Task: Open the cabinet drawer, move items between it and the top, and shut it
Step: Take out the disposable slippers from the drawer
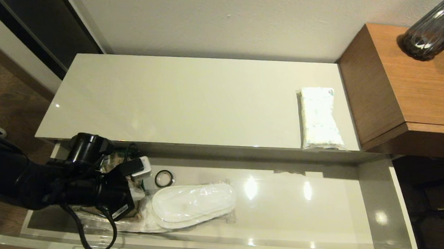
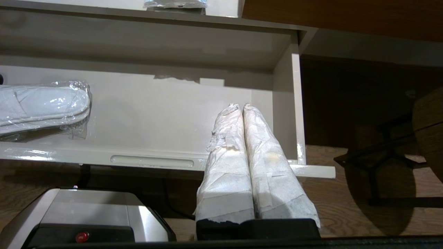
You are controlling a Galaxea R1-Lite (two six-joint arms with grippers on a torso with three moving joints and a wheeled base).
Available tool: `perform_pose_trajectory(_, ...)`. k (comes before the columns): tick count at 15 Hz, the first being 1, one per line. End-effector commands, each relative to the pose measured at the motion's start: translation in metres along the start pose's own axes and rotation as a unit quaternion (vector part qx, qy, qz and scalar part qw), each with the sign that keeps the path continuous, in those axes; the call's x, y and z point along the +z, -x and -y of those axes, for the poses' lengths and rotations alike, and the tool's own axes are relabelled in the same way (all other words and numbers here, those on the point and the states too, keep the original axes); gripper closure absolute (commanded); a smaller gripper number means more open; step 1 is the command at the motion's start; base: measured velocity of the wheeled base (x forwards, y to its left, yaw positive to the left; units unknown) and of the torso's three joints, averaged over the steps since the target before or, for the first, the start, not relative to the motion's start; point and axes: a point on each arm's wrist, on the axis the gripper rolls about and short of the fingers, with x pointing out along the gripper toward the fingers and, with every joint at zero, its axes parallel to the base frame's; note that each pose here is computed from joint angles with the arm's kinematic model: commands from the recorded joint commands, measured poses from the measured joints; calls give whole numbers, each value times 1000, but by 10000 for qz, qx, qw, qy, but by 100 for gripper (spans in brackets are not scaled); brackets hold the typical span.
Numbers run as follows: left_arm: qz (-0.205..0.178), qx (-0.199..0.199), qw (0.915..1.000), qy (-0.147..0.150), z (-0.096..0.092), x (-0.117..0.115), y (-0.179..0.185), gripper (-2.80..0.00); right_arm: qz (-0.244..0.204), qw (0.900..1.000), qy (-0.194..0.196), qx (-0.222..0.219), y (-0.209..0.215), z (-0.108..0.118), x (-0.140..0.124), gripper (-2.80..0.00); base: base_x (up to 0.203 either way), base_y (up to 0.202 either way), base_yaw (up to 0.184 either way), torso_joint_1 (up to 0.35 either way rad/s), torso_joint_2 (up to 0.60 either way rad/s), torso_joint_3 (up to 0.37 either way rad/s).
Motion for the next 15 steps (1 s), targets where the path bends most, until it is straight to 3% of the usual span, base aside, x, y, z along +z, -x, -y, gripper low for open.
perform_pose_trajectory(1,80,-52,9998,-188,16,0,2,0,-6,10000,2,7,0,0,0,0,0,0,0,0,0,0)
perform_pose_trajectory(6,257,-348,9974,-571,37,7,-37,0,-13,10000,4,-2,0,0,0,0,0,0,0,0,0,0)
perform_pose_trajectory(9,589,-155,9950,-791,36,12,-58,0,-12,10000,2,8,0,0,0,0,0,0,0,0,0,0)
perform_pose_trajectory(15,567,-233,9953,-744,40,7,-60,0,-12,10000,2,8,0,0,0,0,0,0,0,0,0,0)
